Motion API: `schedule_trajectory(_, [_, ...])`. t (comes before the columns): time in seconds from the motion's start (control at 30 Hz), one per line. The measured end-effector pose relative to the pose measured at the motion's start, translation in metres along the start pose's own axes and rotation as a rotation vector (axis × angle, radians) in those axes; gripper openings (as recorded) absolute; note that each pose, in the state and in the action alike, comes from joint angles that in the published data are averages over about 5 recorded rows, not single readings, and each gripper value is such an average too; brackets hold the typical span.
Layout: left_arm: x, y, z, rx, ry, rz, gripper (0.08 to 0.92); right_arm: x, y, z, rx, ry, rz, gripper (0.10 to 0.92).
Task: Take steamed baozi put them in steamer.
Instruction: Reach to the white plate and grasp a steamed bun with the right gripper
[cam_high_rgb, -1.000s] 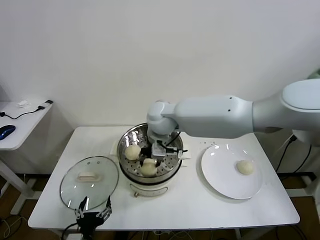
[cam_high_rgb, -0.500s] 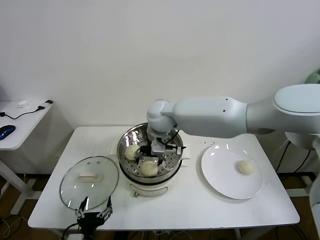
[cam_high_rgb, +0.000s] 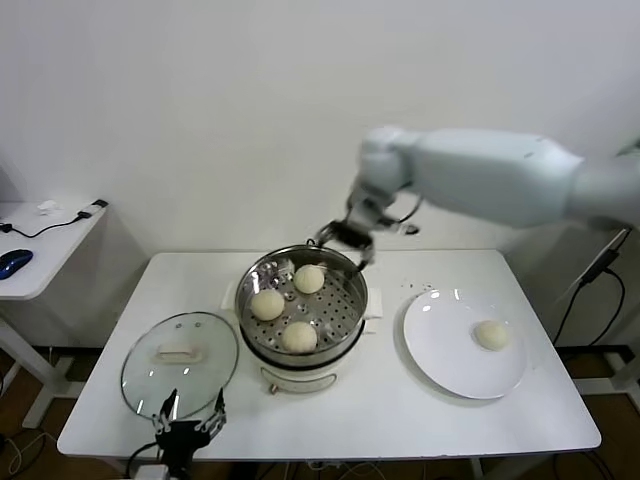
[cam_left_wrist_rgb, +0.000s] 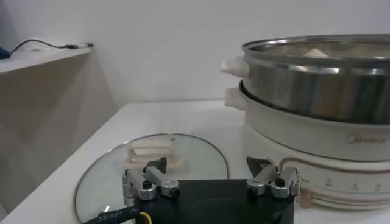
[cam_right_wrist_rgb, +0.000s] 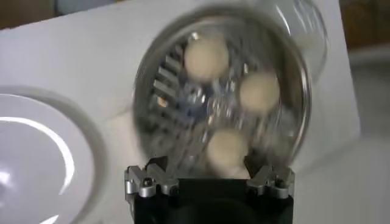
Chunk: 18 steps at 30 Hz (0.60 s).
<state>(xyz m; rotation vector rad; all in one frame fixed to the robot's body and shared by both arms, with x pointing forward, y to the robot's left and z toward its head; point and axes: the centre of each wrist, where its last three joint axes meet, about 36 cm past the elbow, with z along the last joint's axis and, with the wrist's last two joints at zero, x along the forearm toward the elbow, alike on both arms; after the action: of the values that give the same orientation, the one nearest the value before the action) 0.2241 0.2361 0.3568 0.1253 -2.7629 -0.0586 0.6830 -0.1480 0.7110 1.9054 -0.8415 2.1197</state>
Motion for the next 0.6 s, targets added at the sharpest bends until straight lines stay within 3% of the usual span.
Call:
schedule_trajectory(0.27, [-0.005,0.003,-0.004,0.006,-0.011,-0.004,0.823,0.018,0.127,0.077,-0.477,0.097,-0.043,0.823])
schedule_trajectory(0.6, [-0.002,0.003,-0.004,0.012,-0.004,-0.005,0.823,-0.036,0.264,0.11,-0.83,0.132,-0.129,0.823])
